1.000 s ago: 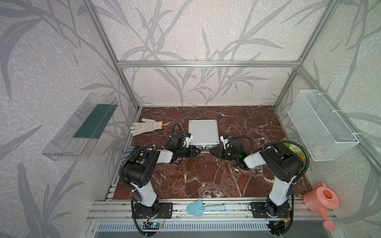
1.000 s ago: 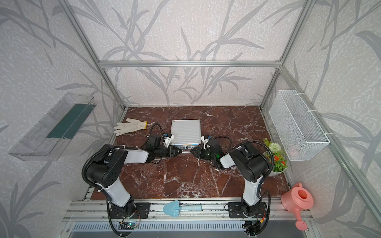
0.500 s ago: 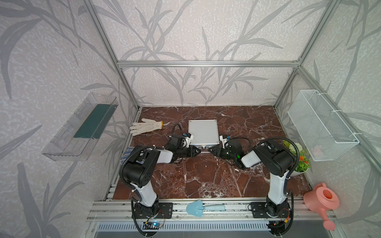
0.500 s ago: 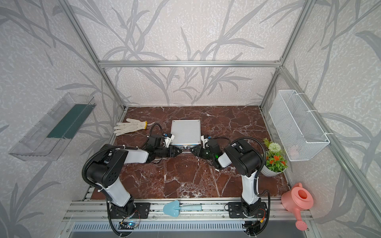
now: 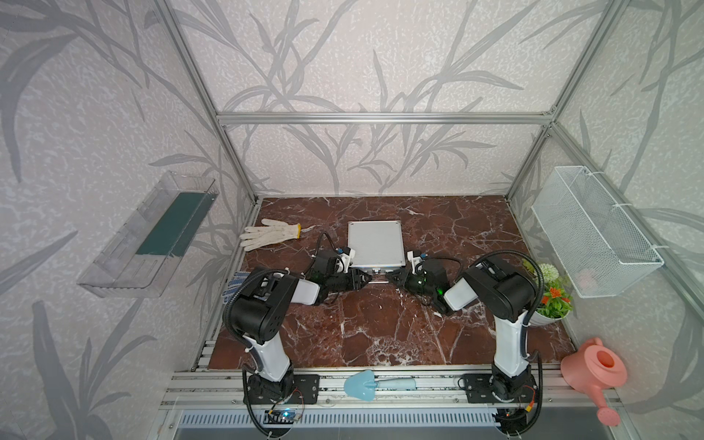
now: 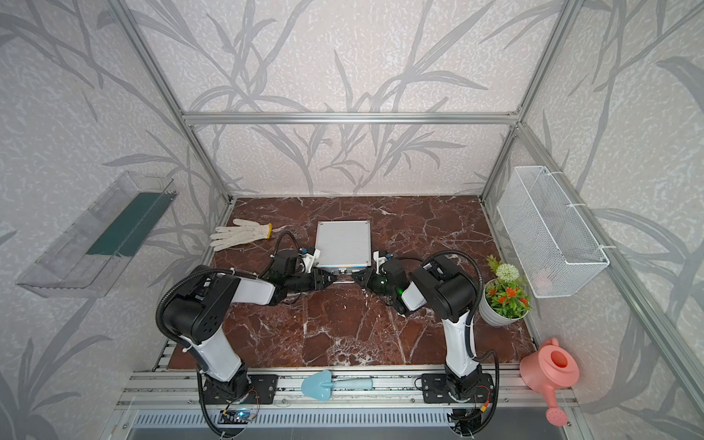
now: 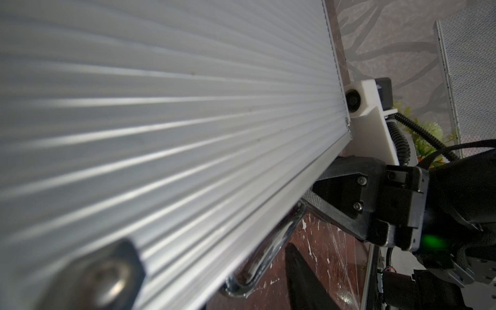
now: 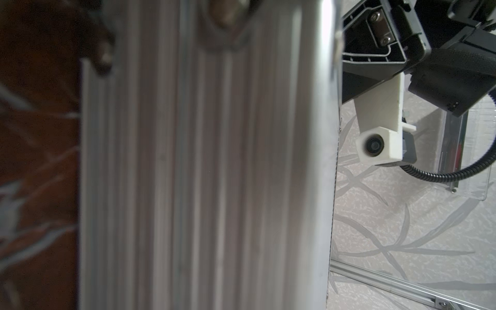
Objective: Open the poker set cases
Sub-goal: Pick up the poker set case from the center of the board.
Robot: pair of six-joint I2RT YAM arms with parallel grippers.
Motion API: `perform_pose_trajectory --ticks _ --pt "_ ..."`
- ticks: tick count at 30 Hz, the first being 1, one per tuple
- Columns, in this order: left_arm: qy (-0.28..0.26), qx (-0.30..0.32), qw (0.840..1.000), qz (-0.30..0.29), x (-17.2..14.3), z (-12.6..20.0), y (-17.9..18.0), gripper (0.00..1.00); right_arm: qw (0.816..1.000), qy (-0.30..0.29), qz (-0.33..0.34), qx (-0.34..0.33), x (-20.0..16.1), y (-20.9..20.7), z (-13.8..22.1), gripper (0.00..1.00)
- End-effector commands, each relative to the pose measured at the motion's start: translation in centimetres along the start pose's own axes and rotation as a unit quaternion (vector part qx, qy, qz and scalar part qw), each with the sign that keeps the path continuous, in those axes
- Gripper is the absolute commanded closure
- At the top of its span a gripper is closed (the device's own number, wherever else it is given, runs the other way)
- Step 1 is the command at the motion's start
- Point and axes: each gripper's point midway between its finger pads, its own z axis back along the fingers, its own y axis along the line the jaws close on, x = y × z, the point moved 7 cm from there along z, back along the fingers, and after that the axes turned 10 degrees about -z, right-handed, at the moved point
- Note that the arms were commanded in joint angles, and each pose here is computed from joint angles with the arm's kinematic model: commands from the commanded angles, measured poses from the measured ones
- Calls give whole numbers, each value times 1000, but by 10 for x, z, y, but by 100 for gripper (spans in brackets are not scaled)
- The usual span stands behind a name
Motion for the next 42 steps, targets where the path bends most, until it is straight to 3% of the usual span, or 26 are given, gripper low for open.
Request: perform_pose_trajectory --ticks 1,12,21,32,42 --pt "-35 -48 998 8 7 -3 -12 53 999 -12 6 36 2 13 0 87" --pt "-67 -71 995 26 12 -3 -26 51 998 -22 9 51 4 31 7 88" --pt "-94 -91 990 55 7 -2 -28 58 997 -27 -3 72 5 41 8 90" --pt "-116 -119 984 60 20 0 -42 59 997 -27 4 78 0 52 11 90" --pt "-133 -94 984 71 18 3 -39 75 997 -21 7 76 -6 51 9 90"
